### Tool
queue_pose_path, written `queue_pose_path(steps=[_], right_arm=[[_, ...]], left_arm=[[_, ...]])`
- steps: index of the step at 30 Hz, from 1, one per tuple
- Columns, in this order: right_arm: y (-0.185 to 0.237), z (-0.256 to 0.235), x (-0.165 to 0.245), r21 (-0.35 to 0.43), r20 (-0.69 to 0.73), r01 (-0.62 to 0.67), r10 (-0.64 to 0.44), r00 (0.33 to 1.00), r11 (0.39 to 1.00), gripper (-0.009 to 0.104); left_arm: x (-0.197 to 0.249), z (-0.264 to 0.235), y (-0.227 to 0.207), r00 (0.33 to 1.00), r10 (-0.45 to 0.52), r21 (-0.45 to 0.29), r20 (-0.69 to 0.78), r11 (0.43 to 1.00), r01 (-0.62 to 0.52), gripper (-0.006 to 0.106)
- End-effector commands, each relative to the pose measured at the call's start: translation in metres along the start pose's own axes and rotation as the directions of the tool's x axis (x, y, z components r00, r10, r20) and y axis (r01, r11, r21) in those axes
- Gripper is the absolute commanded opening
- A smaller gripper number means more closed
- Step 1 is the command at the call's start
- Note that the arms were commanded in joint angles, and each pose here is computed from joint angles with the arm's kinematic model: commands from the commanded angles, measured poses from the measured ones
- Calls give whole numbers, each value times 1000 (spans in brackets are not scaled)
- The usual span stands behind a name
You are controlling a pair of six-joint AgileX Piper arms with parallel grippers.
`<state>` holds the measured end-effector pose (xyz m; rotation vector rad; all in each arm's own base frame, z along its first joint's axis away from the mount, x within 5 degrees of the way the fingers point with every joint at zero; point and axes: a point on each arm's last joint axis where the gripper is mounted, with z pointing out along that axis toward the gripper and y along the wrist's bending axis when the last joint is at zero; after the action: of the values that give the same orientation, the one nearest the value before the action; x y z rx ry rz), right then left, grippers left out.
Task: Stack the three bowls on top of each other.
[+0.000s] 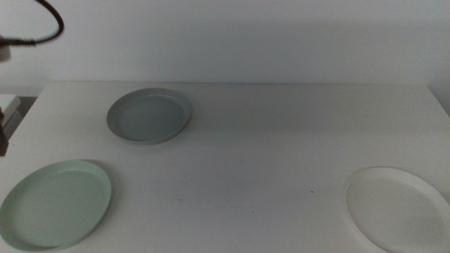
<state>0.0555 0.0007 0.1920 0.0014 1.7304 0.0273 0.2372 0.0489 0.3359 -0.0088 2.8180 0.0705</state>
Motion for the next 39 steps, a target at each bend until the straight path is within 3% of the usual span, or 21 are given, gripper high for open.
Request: queue_pose_path(steps=[1,8,21,29,34,39], right_arm=[[0,0,0,7,8,7,-7,1000,1000,92],[0,0,0,7,8,7,-7,1000,1000,92],[0,0,0,7,8,7,-7,1000,1000,92],[0,0,0,7,8,7,-7,1000,1000,92],[0,0,0,7,8,7,-7,1000,1000,92],[0,0,0,7,8,7,-7,1000,1000,92]], left_arm=[[-8,16,8,999,22,-31,-39,999,-23,94],[-24,67,34,996,0,45,-85,999,4,94],[-32,164,52,970,-26,95,-242,994,50,94],[-31,194,53,962,-16,113,-273,992,49,93],[-28,207,53,951,-7,126,-310,991,49,85],[-24,213,51,935,-5,145,-355,988,60,66]])
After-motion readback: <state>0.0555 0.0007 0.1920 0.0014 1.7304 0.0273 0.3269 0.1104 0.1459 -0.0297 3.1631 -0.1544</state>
